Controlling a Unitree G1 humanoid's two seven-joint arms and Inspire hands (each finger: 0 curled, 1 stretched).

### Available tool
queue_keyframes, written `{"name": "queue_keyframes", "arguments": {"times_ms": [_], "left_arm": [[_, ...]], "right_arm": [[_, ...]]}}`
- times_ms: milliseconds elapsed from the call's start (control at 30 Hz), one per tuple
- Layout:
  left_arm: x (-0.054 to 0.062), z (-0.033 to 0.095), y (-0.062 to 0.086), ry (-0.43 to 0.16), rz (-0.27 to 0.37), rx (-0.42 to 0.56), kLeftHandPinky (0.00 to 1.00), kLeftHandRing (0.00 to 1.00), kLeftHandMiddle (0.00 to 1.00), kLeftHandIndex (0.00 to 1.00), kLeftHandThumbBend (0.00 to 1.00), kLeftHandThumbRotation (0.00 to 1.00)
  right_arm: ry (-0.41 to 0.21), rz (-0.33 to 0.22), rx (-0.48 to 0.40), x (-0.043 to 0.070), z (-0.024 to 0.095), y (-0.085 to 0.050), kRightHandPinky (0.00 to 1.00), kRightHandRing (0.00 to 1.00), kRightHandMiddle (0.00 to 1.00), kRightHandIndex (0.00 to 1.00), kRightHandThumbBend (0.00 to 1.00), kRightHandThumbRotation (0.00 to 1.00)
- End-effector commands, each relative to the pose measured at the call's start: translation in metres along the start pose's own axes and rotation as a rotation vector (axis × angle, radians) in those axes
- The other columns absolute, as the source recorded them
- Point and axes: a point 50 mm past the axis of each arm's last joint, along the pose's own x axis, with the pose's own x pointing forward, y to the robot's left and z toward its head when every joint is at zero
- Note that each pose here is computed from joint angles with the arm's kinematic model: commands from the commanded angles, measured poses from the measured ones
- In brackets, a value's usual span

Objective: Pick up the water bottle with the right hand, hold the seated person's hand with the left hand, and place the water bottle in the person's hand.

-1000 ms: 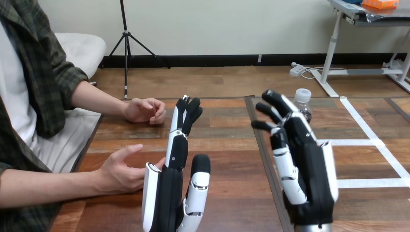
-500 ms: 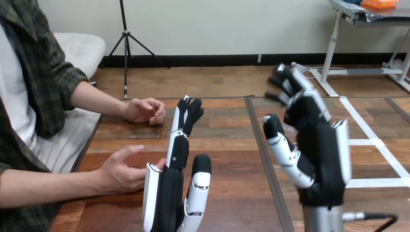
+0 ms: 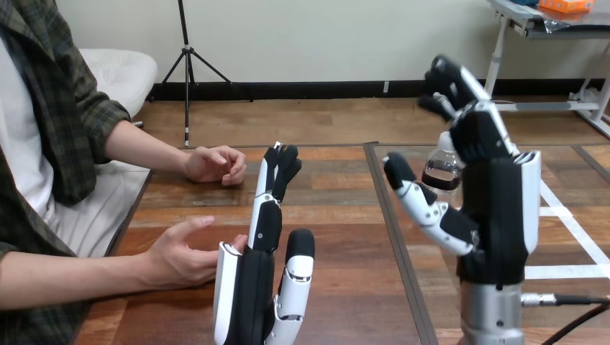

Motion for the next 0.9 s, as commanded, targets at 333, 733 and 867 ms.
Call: {"name": "queue_keyframes", "arguments": {"times_ms": [333,733,867], "left_arm": [[0.007,0.009,-0.013,-0.032,0.071,-0.066,1.00,0.92,0.94,0.98,0.25,1.00],[0.006,0.009,-0.013,-0.029,0.065,-0.064,0.99,0.91,0.94,0.96,0.24,1.00],[0.006,0.010,-0.014,-0.017,0.074,-0.073,0.98,0.91,0.94,0.96,0.25,1.00]], "right_arm": [[-0.085,-0.077,-0.121,0.032,-0.007,-0.014,0.82,0.90,0.91,0.86,0.65,0.28],[-0.043,-0.114,-0.217,0.042,-0.019,-0.024,0.87,0.92,0.91,0.84,0.72,0.38],[-0.030,-0.119,-0.238,0.043,-0.023,-0.027,0.90,0.94,0.91,0.84,0.75,0.41]]}}
